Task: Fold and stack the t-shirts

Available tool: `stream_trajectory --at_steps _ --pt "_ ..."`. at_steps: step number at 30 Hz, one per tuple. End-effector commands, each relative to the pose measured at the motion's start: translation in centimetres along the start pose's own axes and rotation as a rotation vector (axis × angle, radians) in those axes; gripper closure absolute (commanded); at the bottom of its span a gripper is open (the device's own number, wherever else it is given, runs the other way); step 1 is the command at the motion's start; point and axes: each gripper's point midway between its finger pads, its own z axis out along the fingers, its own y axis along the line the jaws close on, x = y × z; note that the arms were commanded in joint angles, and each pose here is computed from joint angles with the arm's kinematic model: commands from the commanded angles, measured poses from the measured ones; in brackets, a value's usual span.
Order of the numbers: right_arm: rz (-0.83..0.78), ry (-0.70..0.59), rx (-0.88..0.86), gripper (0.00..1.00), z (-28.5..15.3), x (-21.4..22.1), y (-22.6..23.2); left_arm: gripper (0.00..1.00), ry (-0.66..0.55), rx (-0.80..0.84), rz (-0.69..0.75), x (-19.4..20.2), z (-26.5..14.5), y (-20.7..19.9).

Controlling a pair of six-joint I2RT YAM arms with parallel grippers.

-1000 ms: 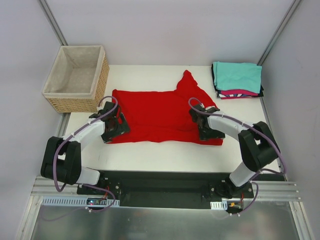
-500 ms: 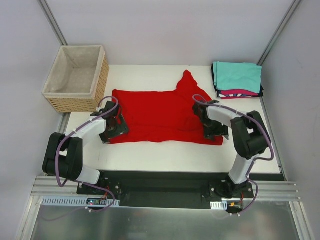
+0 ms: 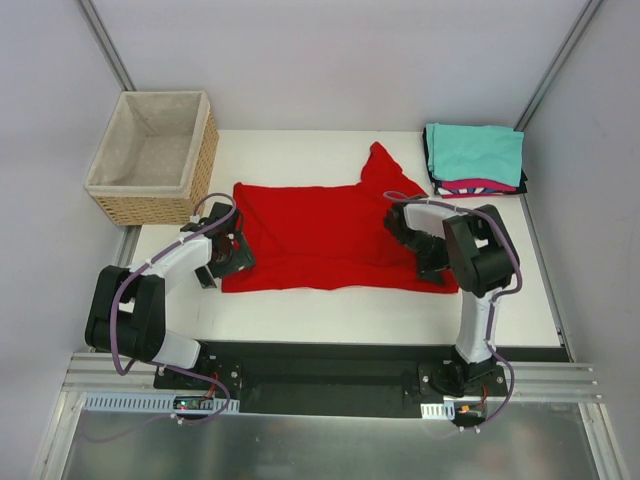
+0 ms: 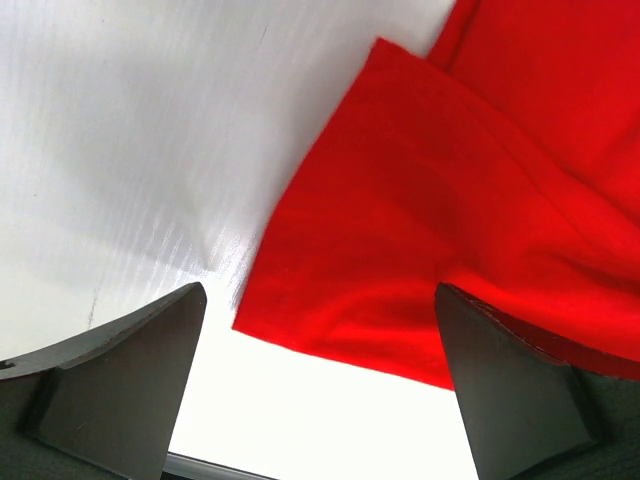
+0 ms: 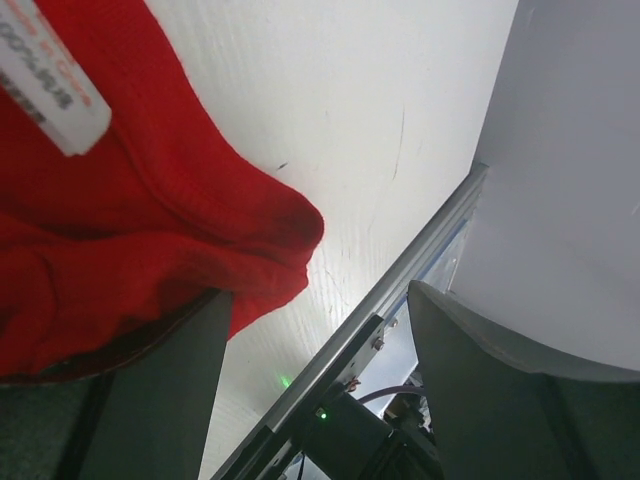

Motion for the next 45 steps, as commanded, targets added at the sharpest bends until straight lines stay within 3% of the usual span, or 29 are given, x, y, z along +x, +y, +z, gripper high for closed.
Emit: stream_trajectory --at_steps 1,5,10,22,32,40,45 --pt "0.005 0.023 0.119 0.25 0.0 0.0 -1.8 0.01 -0.04 -0.012 -0.003 -1.0 -1.1 0.0" --pt "0.007 0.016 0.205 0.21 -0.2 -0.1 -3.2 0.01 -0.043 -0.014 -0.003 -0.9 -1.2 0.1" --pt "0.028 0.008 0.193 0.2 -0.5 -0.2 -3.4 0.01 -0.057 0.007 -0.008 -1.3 -1.7 -0.3" --pt "0.036 0.009 0.138 0.21 -0.7 -0.4 -2.5 0.01 -0.025 0.425 0.02 -1.2 -8.1 -6.9" --pt "0.036 0.001 0.137 0.21 -0.7 -0.2 -2.5 0.01 0.119 0.426 -0.018 3.0 -2.8 -6.7" --pt "0.034 0.001 0.14 0.21 -0.6 -0.3 -2.5 0.01 0.213 0.29 -0.029 5.5 1.5 -4.7" --pt "0.03 0.003 0.145 0.21 -0.5 -0.1 -2.5 0.01 0.209 0.235 -0.043 5.7 2.4 -3.6"
